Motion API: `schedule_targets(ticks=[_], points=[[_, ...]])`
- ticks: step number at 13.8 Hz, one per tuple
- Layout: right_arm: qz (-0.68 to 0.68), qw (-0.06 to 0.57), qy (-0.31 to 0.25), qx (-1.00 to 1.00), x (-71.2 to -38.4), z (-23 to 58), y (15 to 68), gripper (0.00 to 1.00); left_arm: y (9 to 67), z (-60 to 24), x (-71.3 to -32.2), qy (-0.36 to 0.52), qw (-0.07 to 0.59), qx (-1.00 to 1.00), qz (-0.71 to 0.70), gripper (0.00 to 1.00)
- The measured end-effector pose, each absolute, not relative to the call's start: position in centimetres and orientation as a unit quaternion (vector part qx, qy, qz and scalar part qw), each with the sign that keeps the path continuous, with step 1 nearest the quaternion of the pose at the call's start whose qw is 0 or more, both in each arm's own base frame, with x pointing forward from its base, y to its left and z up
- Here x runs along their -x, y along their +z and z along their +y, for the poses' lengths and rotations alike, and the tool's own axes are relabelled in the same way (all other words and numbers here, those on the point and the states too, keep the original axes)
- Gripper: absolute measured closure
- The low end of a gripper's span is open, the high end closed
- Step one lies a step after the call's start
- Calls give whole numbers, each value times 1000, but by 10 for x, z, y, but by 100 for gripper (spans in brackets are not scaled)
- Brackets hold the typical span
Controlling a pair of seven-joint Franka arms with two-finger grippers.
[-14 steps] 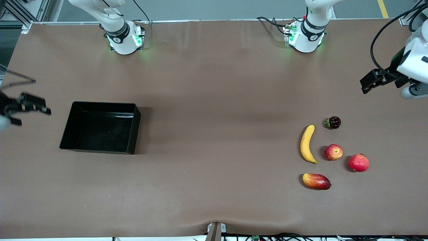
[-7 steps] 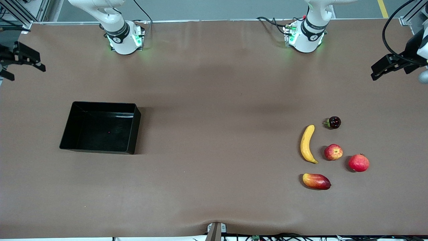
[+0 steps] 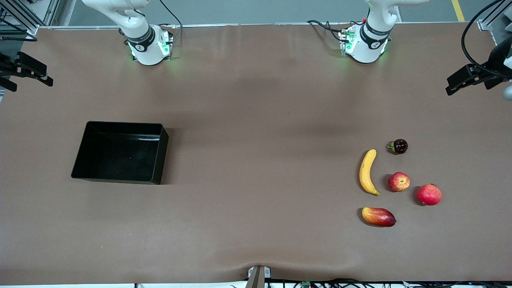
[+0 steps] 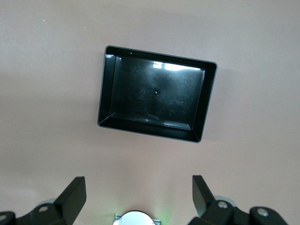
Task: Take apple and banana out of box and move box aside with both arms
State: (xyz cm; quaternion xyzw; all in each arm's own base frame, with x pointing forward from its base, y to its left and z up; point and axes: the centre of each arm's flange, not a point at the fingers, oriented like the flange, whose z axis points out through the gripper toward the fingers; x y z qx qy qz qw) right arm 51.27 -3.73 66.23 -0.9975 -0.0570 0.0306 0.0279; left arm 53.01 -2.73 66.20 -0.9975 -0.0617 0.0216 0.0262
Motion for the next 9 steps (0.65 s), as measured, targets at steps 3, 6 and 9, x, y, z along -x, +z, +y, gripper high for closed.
schedule_targets(ticks=[3, 6, 9], points=[[-53, 27, 26, 998, -514, -41, 665, 0, 661, -37, -530, 23, 22, 998, -53, 0], [-52, 25, 26, 998, -514, -43, 665, 0, 661, -37, -529, 24, 22, 999, -29, 0], [-51, 25, 27, 998, -514, -44, 664, 0, 661, -32, -530, 24, 21, 999, -24, 0]])
